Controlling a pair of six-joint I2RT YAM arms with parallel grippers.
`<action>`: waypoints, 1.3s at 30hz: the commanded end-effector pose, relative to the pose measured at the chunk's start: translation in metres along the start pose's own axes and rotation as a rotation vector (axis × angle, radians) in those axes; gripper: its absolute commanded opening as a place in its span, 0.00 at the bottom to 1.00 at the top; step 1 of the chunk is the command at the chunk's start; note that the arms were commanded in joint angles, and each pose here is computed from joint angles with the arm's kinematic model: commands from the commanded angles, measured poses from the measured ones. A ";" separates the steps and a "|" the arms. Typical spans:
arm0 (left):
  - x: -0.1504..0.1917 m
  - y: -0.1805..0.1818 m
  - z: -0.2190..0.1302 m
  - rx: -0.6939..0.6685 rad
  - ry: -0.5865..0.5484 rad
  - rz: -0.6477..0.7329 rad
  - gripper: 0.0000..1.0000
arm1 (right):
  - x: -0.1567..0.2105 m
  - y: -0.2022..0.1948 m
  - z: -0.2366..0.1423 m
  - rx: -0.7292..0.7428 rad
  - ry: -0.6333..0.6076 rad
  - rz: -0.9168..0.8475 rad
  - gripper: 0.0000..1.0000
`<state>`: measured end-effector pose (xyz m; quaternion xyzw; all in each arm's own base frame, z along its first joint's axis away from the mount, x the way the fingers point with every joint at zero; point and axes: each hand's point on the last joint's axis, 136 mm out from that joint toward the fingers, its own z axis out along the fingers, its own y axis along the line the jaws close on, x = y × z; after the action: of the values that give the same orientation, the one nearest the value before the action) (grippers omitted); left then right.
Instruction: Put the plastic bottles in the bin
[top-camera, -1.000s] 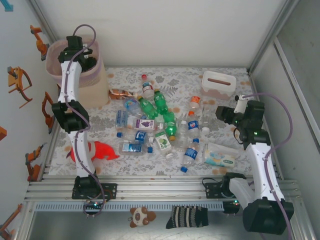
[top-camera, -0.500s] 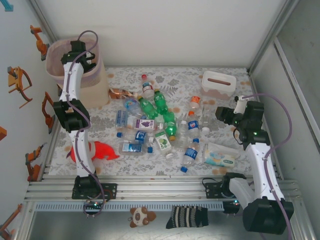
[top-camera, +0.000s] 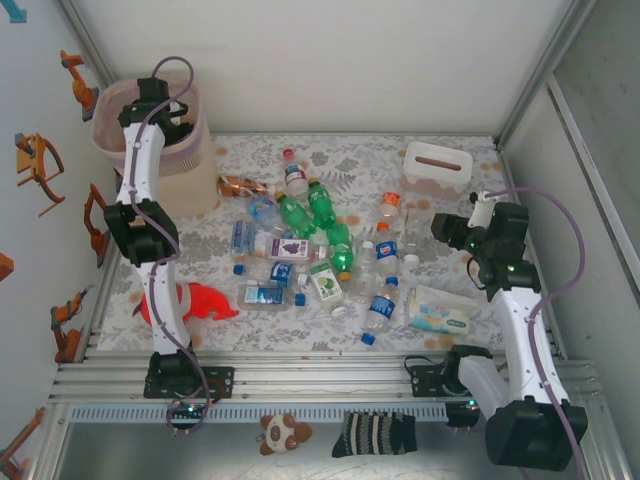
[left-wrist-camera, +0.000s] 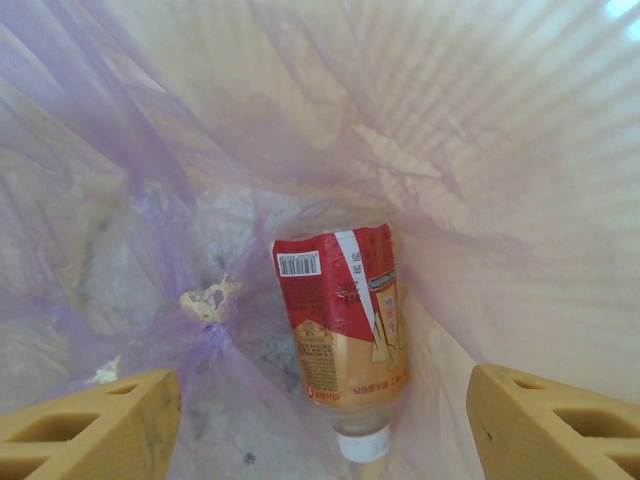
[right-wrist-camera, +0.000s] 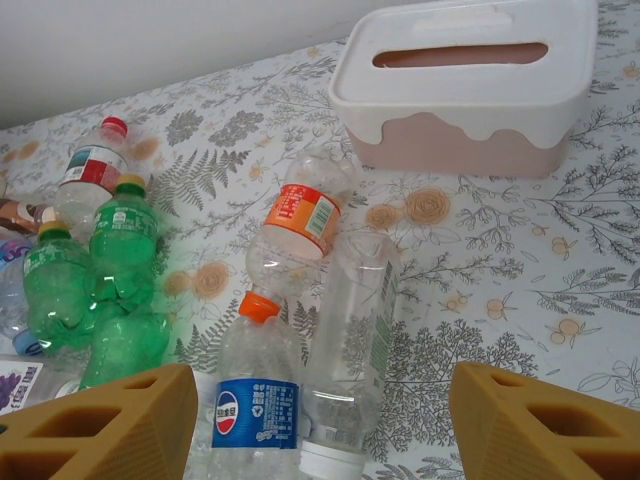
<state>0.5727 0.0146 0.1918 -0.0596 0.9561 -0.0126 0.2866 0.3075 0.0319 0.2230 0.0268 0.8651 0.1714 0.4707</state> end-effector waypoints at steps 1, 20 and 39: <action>-0.017 -0.007 -0.053 0.024 -0.081 0.017 0.74 | -0.009 0.004 -0.006 -0.001 -0.031 -0.001 0.67; -0.022 -0.051 -0.153 0.045 -0.240 0.099 0.73 | -0.019 0.008 -0.011 -0.008 -0.039 -0.030 0.67; 0.068 -0.083 -0.211 0.123 -0.289 0.115 0.74 | -0.022 0.019 -0.029 -0.023 -0.026 -0.078 0.67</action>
<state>0.4159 -0.0720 0.3375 0.0223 0.9098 -0.0348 0.4131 0.2964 0.0330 0.2501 0.0035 0.8620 0.1594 0.4812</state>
